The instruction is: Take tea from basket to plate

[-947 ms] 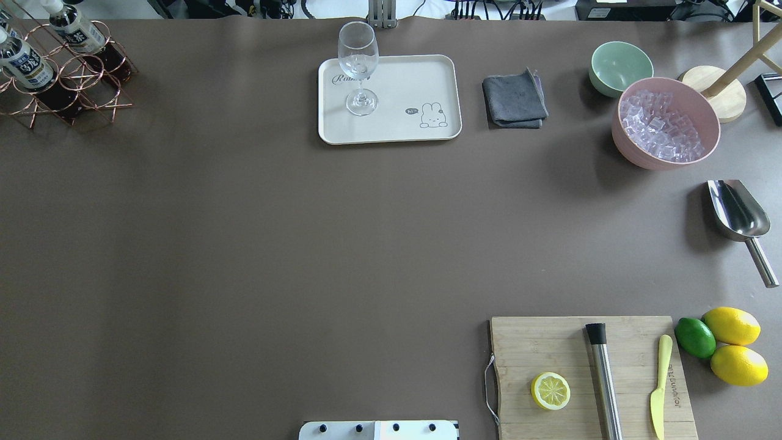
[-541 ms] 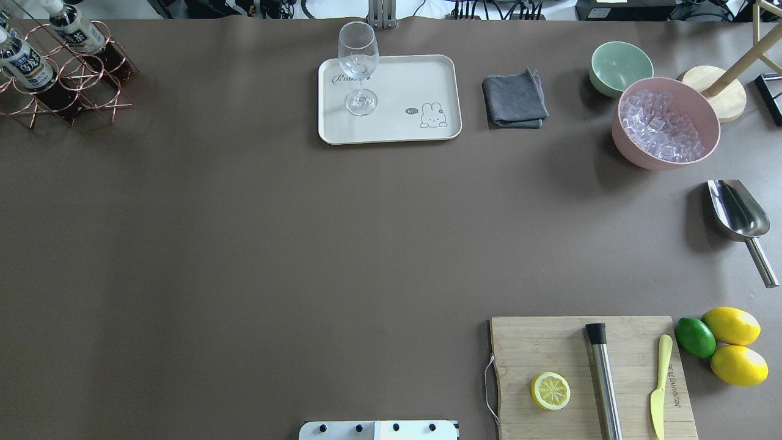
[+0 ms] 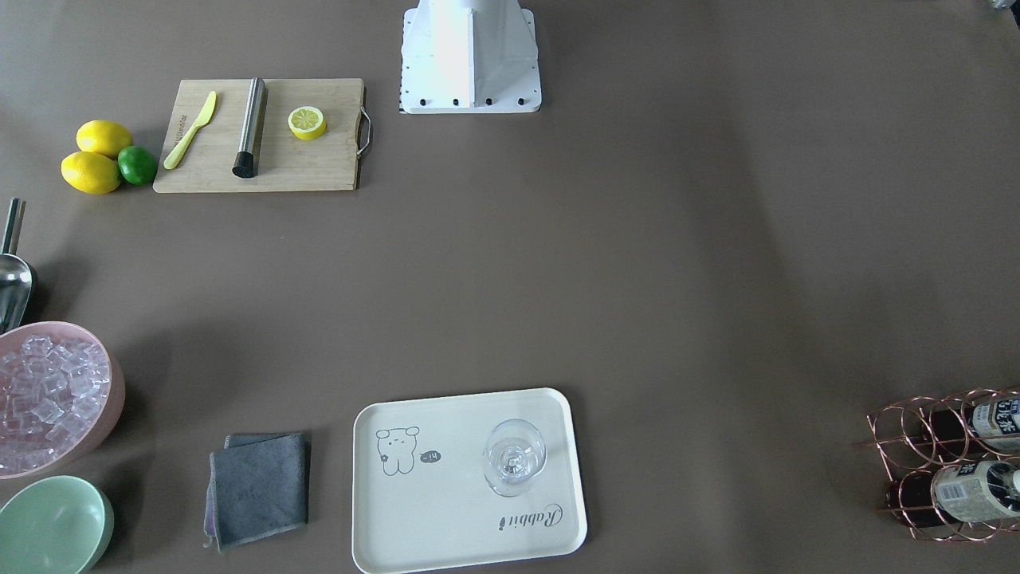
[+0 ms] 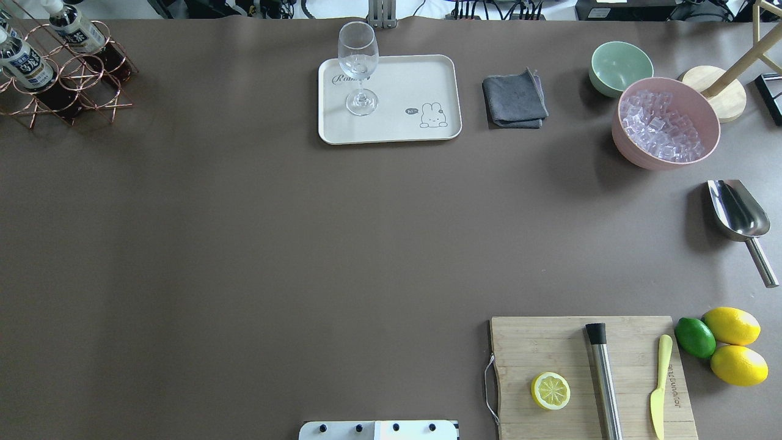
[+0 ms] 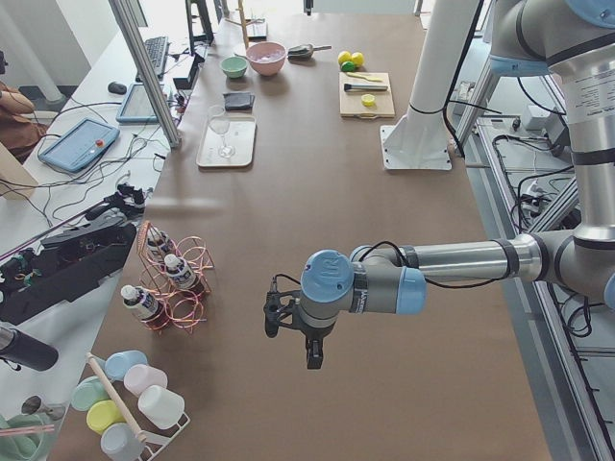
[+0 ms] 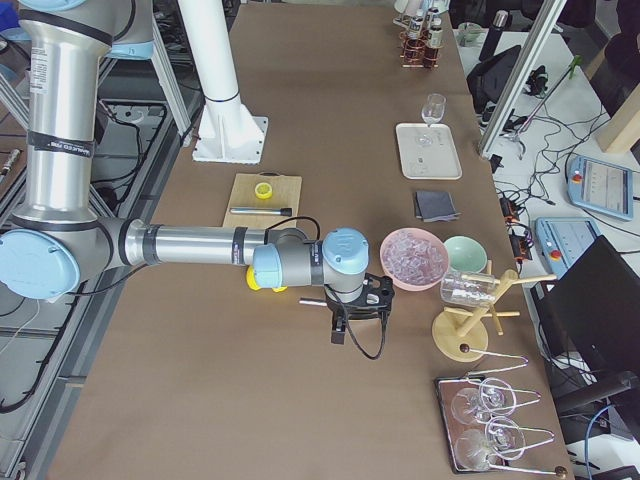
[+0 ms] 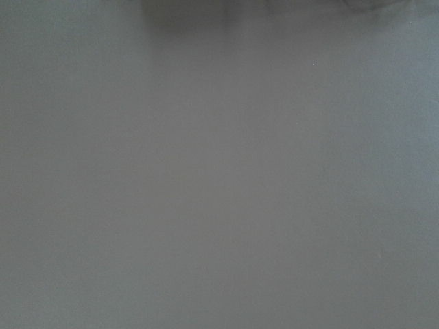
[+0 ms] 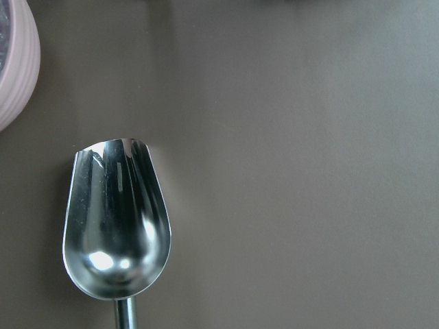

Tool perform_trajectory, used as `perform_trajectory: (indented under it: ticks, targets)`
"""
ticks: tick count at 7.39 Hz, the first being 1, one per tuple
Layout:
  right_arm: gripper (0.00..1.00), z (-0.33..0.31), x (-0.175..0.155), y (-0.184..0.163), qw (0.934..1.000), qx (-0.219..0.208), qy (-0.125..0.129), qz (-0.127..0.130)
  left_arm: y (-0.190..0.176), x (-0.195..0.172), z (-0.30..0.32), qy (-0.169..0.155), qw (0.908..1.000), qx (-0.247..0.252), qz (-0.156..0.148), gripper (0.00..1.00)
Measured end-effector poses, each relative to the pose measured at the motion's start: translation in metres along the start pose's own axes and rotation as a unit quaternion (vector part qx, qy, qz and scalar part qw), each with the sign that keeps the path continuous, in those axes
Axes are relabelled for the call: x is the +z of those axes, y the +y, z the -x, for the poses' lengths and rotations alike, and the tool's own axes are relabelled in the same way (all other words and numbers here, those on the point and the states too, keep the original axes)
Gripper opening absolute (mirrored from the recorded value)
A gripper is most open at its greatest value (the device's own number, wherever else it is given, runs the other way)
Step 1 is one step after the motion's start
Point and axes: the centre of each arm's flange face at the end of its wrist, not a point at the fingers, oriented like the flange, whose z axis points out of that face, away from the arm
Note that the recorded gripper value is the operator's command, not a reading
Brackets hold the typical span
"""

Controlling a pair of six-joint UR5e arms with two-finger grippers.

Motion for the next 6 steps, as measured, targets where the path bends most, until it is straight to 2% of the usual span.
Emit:
perform_trajectory:
  ticks: [2,6]
  targets:
    - [1.00,0.014,0.001,-0.005,0.9999,-0.014,-0.001,0.000,0.000,0.001,-0.002,0.000,1.0000,0.003,0.001,0.97]
    - [1.00,0.079,0.003,-0.032,0.9966,-0.082,0.004,-0.006,-0.002,0.004,-0.006,-0.001,1.0000,0.008,0.005,0.97]
